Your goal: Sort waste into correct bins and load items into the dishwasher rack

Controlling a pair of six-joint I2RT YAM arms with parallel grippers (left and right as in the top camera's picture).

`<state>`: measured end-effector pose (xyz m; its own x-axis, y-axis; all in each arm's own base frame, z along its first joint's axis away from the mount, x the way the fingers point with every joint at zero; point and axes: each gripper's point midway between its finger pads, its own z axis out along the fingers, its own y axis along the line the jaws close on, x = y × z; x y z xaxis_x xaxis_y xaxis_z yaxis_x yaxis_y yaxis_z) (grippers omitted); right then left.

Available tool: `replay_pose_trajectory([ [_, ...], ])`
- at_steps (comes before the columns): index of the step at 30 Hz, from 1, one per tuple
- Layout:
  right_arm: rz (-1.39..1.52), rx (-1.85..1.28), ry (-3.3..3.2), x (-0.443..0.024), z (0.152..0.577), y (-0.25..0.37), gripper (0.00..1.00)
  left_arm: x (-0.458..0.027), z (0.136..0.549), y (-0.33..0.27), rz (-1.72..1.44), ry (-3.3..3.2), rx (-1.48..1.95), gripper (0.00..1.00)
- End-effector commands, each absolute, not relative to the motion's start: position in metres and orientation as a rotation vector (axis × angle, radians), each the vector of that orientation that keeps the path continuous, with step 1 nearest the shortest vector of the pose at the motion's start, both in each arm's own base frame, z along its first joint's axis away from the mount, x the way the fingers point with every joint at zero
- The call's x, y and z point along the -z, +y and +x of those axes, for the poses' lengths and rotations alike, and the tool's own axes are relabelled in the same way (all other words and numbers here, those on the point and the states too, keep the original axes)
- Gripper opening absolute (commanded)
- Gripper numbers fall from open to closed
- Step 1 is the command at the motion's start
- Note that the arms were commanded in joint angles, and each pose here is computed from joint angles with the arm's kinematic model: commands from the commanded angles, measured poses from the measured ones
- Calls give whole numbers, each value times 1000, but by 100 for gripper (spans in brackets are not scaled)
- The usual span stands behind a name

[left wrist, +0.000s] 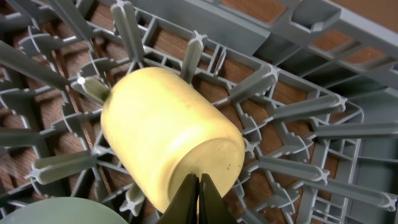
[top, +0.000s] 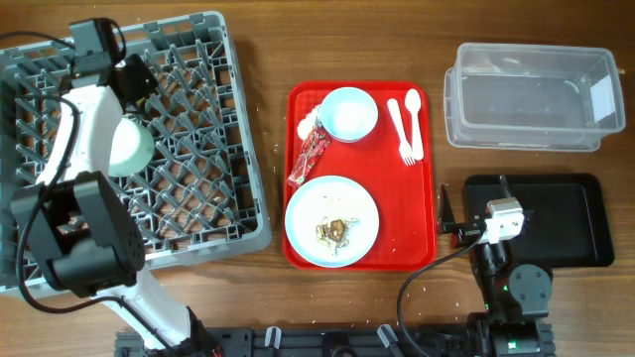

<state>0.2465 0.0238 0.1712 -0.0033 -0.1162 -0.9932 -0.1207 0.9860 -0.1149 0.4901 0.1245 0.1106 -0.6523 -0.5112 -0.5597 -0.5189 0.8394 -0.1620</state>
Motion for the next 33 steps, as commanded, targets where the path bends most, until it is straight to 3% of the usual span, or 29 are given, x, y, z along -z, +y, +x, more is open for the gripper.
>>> replay_pose_trajectory([
  [1,-165,-1,1573,-173,247,21,100,-112,485,155,-804,2372,-74,4],
  [12,-165,-1,1572,-173,247,21,100,-115,469,209,-958,2292,-150,4],
  [21,-165,-1,1572,-173,247,21,100,-153,471,197,-988,2197,-35,4],
  [24,-165,-1,1572,-173,247,21,100,-184,494,109,-729,2228,481,19],
  [25,-165,-2,1573,-173,247,21,100,-188,497,78,-651,2248,592,32],
  [27,-165,-1,1572,-173,247,21,100,-182,498,28,-551,2321,628,68],
  [29,-165,-1,1572,-173,247,21,100,-177,498,-8,-486,2366,594,93],
  [30,-165,-1,1572,-173,247,21,100,-174,498,-25,-453,2384,567,98],
  [33,-165,-1,1572,-173,247,21,100,-166,496,-63,-452,2404,376,100],
])
